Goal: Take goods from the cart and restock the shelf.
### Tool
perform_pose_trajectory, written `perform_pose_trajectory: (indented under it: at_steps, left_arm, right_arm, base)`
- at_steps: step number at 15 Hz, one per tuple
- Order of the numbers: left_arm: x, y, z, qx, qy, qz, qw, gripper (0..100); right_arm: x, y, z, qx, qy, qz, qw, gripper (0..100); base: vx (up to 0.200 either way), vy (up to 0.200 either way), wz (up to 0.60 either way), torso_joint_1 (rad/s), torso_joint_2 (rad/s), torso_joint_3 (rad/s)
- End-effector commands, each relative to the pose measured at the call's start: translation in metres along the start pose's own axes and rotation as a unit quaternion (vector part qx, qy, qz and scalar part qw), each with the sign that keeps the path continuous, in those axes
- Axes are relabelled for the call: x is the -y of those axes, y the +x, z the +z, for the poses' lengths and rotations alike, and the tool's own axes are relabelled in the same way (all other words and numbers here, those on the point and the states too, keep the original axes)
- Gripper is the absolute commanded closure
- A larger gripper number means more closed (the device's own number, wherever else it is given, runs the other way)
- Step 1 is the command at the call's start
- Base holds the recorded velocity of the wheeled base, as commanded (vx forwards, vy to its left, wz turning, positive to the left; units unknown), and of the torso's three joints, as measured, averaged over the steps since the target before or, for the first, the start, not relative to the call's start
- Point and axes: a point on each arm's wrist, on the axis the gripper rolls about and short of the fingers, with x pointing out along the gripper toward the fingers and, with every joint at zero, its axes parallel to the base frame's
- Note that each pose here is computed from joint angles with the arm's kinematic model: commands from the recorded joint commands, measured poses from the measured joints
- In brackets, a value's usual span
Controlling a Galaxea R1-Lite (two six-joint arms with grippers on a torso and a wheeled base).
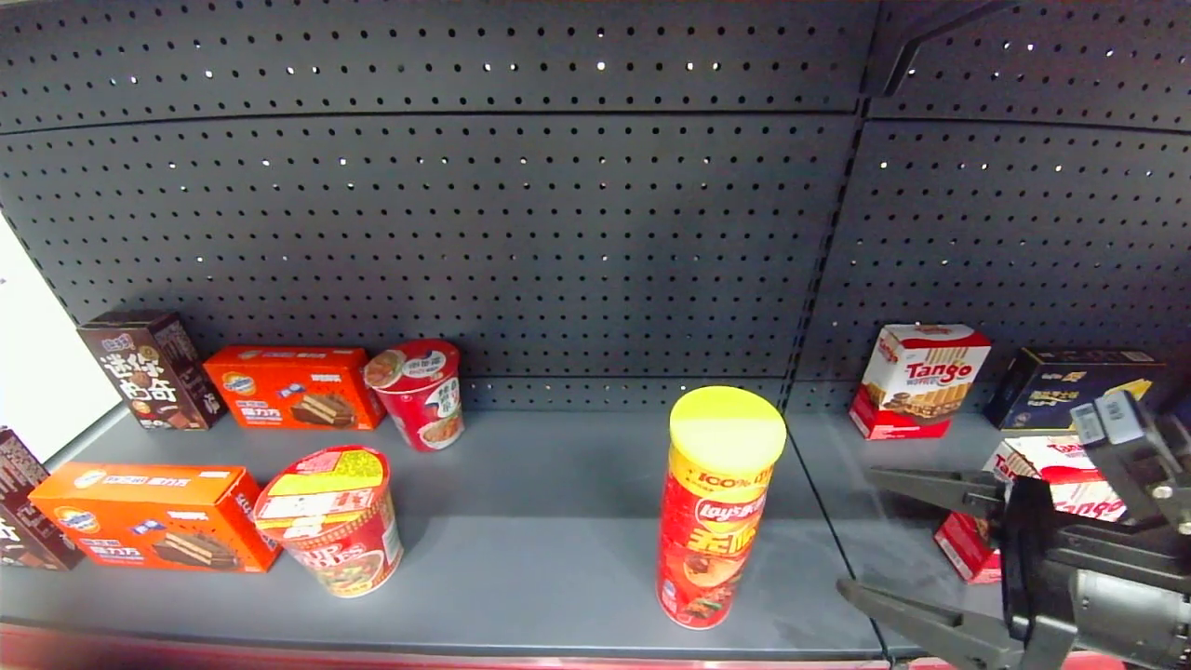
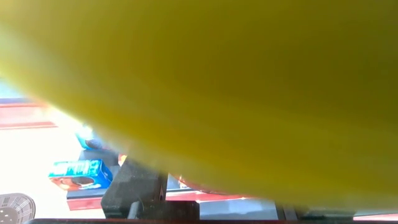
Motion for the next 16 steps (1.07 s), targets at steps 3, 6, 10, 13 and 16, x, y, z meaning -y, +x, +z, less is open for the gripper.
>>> perform_pose_trajectory:
  at_steps: [3, 6, 10, 13, 16]
  left_arm:
    - [0.000, 0.000, 0.000, 0.001, 0.000, 0.000, 1.0000, 100]
    - [0.000, 0.000, 0.001, 0.003, 0.000, -0.001, 1.0000, 100]
    - [0.002, -0.012, 0.030, 0.040, 0.003, -0.009, 0.9992, 100]
    - [0.005, -0.009, 0.053, 0.031, 0.004, -0.044, 0.9986, 100]
    - [0.008, -0.005, 0.071, 0.023, 0.010, -0.094, 0.9953, 100]
  right_arm:
    - [-0.020, -0.057, 0.030, 0.092, -0.001, -0.094, 0.991, 0]
    - [-0.022, -0.068, 0.029, 0.097, 0.003, -0.154, 0.983, 0]
    - [-0.053, -0.136, 0.014, 0.082, 0.012, -0.236, 0.968, 0]
    - [-0.071, -0.171, -0.007, 0.060, 0.019, -0.282, 0.957, 0]
    - [-0.081, -0.180, -0.025, 0.074, 0.015, -0.332, 0.940, 0]
  base:
    - [0.000, 0.000, 0.00, 0.000, 0.00, 0.000]
    - [0.000, 0.000, 0.00, 0.000, 0.00, 0.000]
    - [0.000, 0.000, 0.00, 0.000, 0.00, 0.000]
    - [0.000, 0.000, 0.00, 0.000, 0.00, 0.000]
    - [0.000, 0.000, 0.00, 0.000, 0.00, 0.000]
